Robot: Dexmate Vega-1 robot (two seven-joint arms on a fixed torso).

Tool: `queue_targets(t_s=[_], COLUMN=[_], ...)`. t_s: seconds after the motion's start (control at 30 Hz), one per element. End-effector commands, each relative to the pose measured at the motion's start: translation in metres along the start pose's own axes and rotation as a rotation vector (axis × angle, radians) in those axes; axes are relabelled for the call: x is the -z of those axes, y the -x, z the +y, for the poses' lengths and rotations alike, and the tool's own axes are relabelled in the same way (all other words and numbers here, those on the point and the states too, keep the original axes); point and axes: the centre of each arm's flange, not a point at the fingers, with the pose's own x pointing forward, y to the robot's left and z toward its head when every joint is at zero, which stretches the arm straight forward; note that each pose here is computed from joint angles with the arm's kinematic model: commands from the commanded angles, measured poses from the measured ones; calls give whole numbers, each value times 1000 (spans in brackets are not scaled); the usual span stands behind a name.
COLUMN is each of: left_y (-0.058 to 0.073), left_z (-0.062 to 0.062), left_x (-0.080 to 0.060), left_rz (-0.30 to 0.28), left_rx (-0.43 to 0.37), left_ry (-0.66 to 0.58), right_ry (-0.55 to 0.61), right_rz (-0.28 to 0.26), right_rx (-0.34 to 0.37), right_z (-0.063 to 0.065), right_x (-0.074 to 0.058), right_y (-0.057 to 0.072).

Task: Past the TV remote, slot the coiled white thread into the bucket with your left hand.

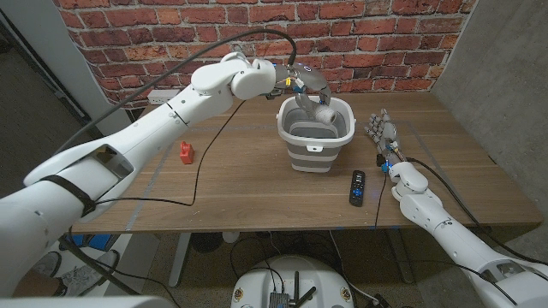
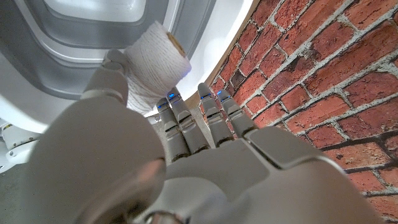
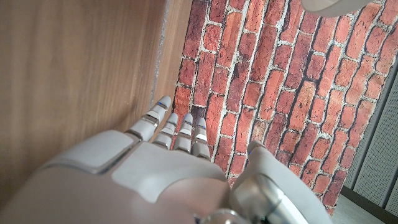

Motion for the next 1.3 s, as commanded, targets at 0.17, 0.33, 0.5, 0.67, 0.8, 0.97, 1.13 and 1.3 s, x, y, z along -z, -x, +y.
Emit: queue_targets(t_s=[0.17, 0.33, 0.5, 0.67, 0.8, 0.97, 1.13, 1.3], left_y=[-14, -17, -21, -25, -28, -31, -33, -36], left_z=[-28, -35, -41, -45, -48, -51, -53, -55], left_x=[-10, -12, -12, -12, -12, -14, -16, -17], left_rz=[-44, -55, -54, -45, -42, -48, -48, -50], left_rx=[70, 94, 114, 144, 160, 178, 193, 209], left_ry=[20, 34, 43, 37, 35, 32, 31, 28], right_ry=[0, -2, -2, -4, -6, -8, -8, -8], right_rz=[9, 12, 16, 17, 17, 18, 20, 21], right_rx=[9, 9, 10, 8, 8, 10, 12, 13], right_z=[-2, -2, -3, -3, -3, -4, -6, -6], right_x=[2, 4, 5, 5, 6, 6, 7, 8], right_y=[-3, -4, -4, -4, -3, -2, 1, 4])
